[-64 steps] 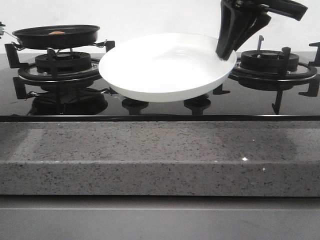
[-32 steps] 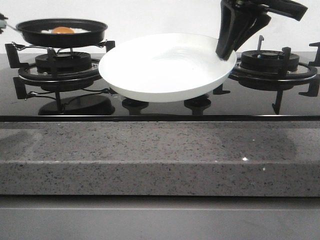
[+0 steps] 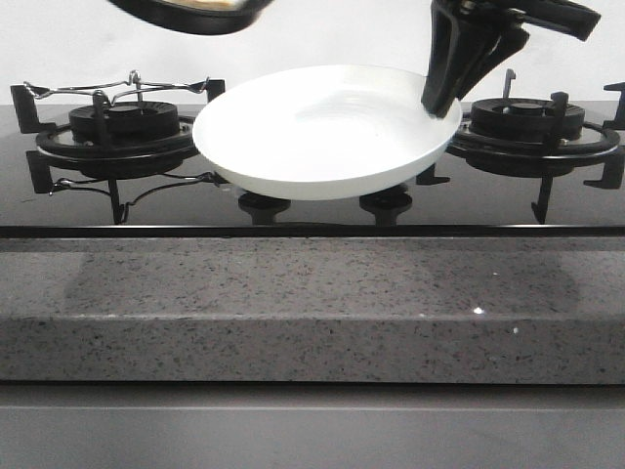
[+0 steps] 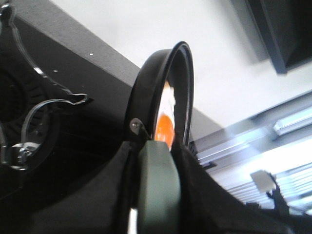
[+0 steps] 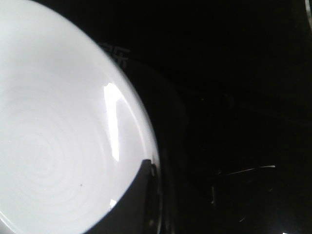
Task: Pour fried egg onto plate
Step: 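Tilt the pan over the plate with the left gripper, sliding the egg out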
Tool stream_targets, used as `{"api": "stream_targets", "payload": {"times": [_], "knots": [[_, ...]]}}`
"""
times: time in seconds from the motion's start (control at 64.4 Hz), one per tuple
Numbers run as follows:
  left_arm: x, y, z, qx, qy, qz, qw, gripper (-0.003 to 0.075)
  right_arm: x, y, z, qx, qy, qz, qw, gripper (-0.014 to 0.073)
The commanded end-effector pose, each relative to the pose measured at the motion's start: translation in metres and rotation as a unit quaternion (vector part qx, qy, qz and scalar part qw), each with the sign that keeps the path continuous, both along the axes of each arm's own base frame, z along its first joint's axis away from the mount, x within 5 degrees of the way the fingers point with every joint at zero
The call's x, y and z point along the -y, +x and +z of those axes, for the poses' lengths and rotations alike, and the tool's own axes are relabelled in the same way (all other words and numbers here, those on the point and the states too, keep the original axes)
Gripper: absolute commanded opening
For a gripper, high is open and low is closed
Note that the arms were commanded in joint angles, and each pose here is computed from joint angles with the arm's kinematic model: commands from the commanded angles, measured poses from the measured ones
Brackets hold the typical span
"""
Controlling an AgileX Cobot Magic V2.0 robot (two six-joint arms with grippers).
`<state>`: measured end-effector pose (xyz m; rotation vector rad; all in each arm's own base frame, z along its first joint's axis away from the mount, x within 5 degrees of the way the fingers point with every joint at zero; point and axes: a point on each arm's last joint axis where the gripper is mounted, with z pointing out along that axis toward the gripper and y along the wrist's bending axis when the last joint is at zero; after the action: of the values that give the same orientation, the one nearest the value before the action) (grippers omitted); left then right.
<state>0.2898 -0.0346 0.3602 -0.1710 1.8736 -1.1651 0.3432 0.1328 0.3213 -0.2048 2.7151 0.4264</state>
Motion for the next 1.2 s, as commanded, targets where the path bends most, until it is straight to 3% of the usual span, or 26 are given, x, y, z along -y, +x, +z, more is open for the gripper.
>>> {"api": "stream_targets", "payload": {"times": [0.0, 0.171, 0.342, 0.481, 0.621, 0.823, 0.901, 1.18], "knots": [[0.015, -0.018, 0.032, 0.06, 0.01, 0.001, 0.998, -0.0019, 0.001, -0.007, 0.028, 0.052, 0.019, 0.002, 0.998, -0.0068], [0.036, -0.035, 0.039, 0.1, 0.099, 0.0, 0.99, -0.0019, 0.001, -0.007, 0.028, 0.052, 0.019, 0.002, 0.998, -0.0068], [0.062, -0.052, 0.046, 0.171, 0.181, -0.029, 0.968, -0.0019, 0.001, -0.007, 0.028, 0.052, 0.019, 0.002, 0.998, -0.0068], [0.078, -0.063, 0.051, 0.248, 0.266, -0.036, 0.931, -0.0019, 0.001, -0.007, 0.028, 0.052, 0.019, 0.002, 0.998, -0.0068], [0.092, -0.072, 0.055, 0.329, 0.352, -0.041, 0.875, -0.0019, 0.001, -0.007, 0.028, 0.052, 0.019, 0.002, 0.998, -0.0068], [0.105, -0.078, 0.057, 0.395, 0.423, -0.044, 0.814, -0.0019, 0.001, -0.007, 0.028, 0.052, 0.019, 0.002, 0.998, -0.0068], [0.106, -0.079, 0.057, 0.401, 0.43, -0.046, 0.808, -0.0019, 0.001, -0.007, 0.028, 0.052, 0.019, 0.002, 0.998, -0.0068], [0.106, -0.079, 0.057, 0.4, 0.429, -0.043, 0.809, -0.0019, 0.001, -0.007, 0.028, 0.052, 0.019, 0.002, 0.998, -0.0068]]}}
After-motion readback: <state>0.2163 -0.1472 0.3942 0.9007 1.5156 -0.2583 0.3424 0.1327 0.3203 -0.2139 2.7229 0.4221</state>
